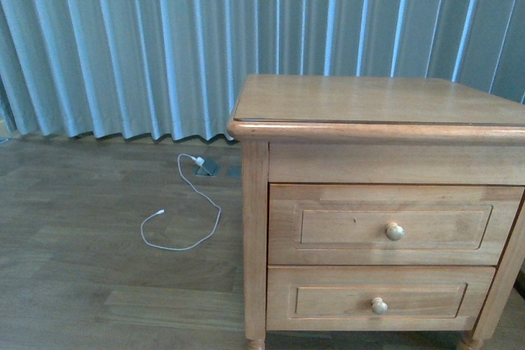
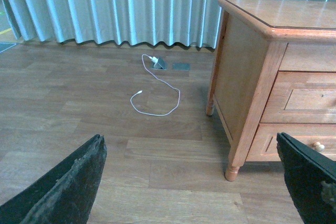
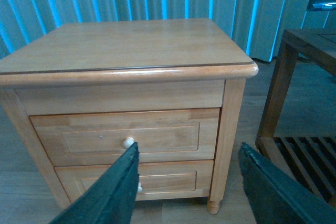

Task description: Put charger into drawer

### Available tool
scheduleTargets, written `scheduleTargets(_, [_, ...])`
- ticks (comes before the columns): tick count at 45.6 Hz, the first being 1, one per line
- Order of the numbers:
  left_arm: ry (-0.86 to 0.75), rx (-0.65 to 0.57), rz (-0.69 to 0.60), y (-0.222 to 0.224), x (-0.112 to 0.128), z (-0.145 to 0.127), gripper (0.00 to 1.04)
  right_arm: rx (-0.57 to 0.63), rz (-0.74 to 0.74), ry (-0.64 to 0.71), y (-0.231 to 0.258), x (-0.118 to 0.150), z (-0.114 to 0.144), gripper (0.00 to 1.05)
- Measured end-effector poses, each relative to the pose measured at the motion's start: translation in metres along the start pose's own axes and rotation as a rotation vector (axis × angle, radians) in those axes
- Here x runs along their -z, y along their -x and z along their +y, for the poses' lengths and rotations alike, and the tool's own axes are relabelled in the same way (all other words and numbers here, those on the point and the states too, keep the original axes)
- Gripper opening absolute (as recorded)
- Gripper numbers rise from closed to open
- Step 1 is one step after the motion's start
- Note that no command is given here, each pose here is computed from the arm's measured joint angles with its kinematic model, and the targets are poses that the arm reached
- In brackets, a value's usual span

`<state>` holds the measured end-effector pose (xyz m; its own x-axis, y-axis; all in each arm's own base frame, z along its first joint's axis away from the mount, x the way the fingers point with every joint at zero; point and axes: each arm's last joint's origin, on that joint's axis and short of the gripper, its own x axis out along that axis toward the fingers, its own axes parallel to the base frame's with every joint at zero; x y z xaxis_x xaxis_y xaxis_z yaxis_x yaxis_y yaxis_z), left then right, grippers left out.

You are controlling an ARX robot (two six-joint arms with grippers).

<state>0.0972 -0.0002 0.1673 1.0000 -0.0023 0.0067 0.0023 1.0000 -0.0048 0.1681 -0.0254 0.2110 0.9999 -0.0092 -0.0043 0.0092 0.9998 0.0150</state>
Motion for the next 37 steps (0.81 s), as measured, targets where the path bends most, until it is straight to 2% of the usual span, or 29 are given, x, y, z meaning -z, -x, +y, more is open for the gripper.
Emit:
scheduleTargets(15, [0.0, 0.0, 0.0, 0.0, 0.0, 0.0, 0.99, -0.006, -0.002, 0.012, 0.021, 0.02, 0.013, 0.01])
scheduleTargets(18, [0.0, 0.0, 0.0, 0.0, 0.0, 0.0, 0.99, 0.021, 0.004, 0.013, 0.026, 0.025, 0.019, 0.02])
scheduleTargets(22, [0.0, 0.0, 0.0, 0.0, 0.0, 0.0, 0.99, -0.009, 0.003, 0.014, 0.03, 0.028, 0.024, 0.02])
scheduleTargets(37, [0.0, 0.0, 0.0, 0.0, 0.0, 0.0, 0.99, -0.007, 0.0, 0.014, 0.042, 0.036, 0.024, 0.02])
